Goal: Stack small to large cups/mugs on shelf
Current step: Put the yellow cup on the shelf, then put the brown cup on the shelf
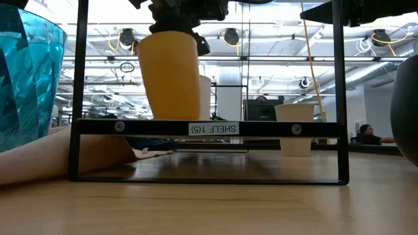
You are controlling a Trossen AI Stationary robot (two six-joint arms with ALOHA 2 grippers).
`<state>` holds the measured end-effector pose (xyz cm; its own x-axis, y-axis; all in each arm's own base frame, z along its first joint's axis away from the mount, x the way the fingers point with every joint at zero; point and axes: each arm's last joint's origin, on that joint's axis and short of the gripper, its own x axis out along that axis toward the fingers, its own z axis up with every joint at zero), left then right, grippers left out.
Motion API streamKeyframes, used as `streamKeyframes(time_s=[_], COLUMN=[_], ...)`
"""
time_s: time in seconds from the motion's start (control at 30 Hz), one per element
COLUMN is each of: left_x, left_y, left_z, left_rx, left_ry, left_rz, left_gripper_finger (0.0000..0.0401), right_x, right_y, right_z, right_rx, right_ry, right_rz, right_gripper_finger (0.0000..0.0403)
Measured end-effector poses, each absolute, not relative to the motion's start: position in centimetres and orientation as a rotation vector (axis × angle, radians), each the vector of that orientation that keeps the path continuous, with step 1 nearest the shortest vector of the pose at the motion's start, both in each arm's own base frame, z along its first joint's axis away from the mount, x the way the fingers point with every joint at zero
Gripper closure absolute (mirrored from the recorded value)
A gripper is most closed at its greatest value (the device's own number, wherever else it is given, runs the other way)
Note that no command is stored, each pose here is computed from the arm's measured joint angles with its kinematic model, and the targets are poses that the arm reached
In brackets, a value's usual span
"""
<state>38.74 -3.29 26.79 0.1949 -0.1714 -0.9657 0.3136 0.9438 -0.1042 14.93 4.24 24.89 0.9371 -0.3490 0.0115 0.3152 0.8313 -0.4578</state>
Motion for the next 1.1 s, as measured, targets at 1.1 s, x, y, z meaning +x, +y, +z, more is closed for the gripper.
streamKeyframes(time_s=[1.1], left_x=[38.34], left_y=[-2.9], left_z=[27.74], left_rx=[0.079], left_ry=[1.309], left_rz=[-0.357], left_gripper_finger=[0.032], right_x=[14.93], right_y=[4.24], right_z=[24.83], right_rx=[-0.473], right_ry=[0.078], right_rz=[-0.351], right_gripper_finger=[0.0321])
